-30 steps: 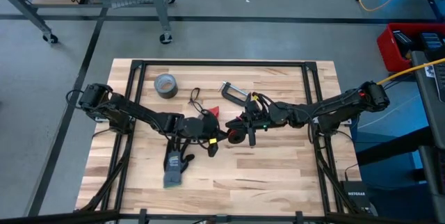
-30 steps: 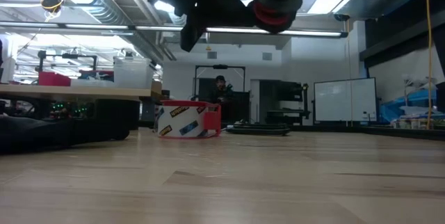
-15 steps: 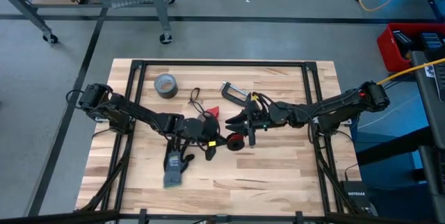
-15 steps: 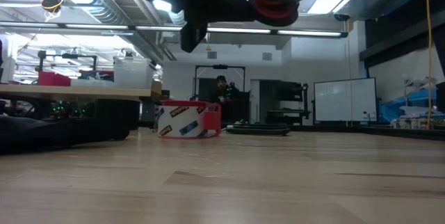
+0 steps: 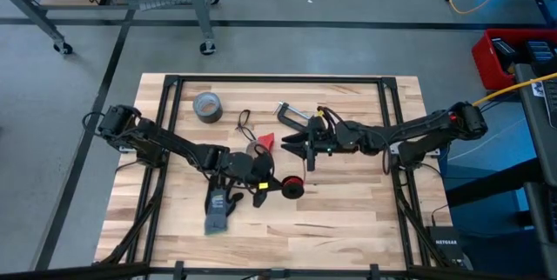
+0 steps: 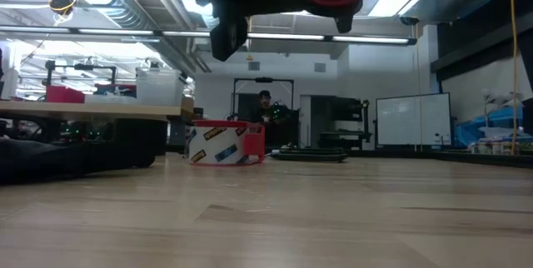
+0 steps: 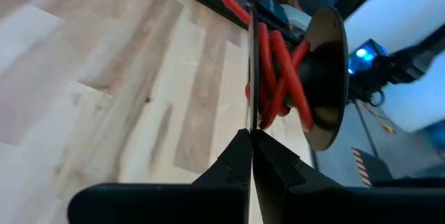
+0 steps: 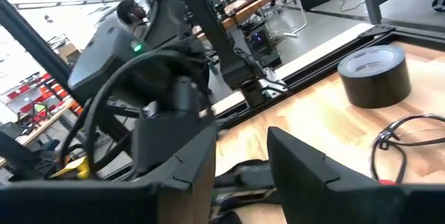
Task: Coil cords
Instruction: Coil the red wire onto the spool
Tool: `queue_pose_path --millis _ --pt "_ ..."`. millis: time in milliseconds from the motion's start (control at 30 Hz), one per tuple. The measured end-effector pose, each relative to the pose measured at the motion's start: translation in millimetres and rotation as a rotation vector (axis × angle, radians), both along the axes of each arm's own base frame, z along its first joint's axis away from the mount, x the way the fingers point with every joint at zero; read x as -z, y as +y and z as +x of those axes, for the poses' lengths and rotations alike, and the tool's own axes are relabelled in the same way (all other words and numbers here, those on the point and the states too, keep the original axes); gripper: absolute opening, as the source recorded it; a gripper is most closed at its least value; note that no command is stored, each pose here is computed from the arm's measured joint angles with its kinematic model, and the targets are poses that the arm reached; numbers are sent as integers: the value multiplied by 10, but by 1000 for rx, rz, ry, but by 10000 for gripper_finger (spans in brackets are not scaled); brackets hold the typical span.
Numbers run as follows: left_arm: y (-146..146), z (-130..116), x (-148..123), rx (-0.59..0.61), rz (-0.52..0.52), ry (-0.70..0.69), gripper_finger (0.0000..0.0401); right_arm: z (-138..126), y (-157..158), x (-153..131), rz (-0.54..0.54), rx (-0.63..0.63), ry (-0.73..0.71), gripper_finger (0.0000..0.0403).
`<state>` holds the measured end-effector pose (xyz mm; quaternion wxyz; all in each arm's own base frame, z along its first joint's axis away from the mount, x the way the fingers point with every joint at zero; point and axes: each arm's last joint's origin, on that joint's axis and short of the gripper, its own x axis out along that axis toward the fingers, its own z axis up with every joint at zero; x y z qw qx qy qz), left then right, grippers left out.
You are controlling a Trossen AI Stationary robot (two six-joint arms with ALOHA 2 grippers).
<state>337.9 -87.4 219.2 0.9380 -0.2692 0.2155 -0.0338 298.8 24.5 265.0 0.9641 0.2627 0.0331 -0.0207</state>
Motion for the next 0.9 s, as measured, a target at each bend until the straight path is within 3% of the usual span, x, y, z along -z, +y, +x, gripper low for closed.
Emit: queue_pose_path --millis 267,500,767,900 --pt "-26 -8 3 78 -42 14 0 12 -258 0 12 -52 1 134" --pt "-13 -4 2 74 -33 11 0 -11 -434 67 45 -202 72 134" --pt "109 25 3 -30 55 -7 0 -98 -134 325 122 -418 359 134" --pt "203 41 10 -59 65 0 0 -135 78 372 125 -469 421 134"
